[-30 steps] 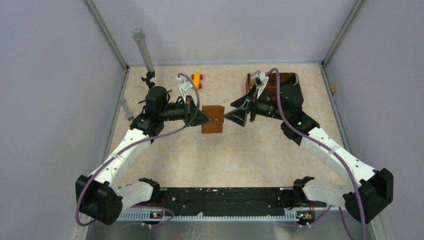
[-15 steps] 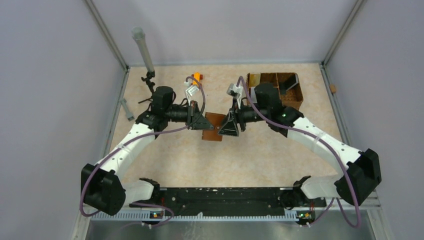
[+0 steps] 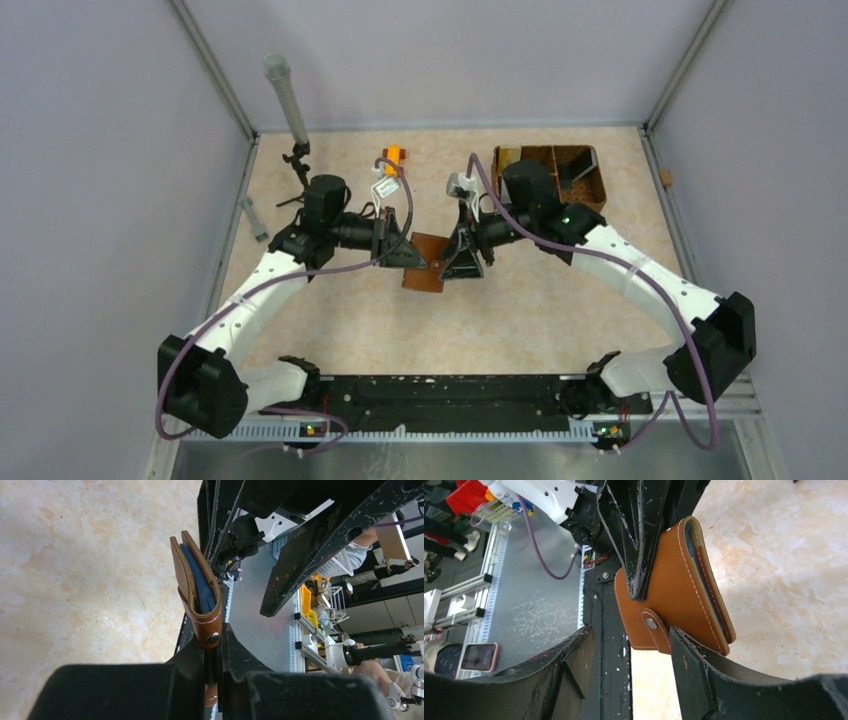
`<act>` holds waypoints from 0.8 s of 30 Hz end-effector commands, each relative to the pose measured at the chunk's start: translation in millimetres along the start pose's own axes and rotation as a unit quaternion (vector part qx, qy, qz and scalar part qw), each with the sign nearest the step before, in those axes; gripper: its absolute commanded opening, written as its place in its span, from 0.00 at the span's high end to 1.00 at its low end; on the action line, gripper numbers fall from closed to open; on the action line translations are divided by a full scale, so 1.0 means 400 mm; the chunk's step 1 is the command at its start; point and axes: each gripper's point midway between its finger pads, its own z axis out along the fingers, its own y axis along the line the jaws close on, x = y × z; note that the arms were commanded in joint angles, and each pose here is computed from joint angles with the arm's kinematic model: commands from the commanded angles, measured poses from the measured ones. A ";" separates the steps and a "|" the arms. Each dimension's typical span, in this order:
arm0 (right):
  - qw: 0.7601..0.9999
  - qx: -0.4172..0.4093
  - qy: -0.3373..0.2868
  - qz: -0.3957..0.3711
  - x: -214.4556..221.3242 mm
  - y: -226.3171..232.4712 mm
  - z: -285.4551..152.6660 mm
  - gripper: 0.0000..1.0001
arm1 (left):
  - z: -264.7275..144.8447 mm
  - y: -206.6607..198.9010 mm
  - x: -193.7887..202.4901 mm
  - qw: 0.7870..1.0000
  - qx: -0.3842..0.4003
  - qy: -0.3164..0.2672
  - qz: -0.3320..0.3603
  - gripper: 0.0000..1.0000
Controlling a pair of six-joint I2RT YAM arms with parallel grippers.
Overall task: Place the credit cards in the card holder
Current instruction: Pick up the card holder from the center of the board, then open the card holder at the center of the board.
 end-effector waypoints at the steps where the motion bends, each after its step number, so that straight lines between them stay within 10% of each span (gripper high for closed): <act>1: 0.999 -0.025 0.028 -0.020 0.024 0.005 0.032 0.41 | -0.009 -0.135 0.008 0.991 0.104 0.023 0.079 1.00; 24: 0.990 -0.117 0.074 0.005 0.095 0.094 0.079 1.00 | -0.013 -0.059 -0.028 0.997 0.030 -0.005 0.070 1.00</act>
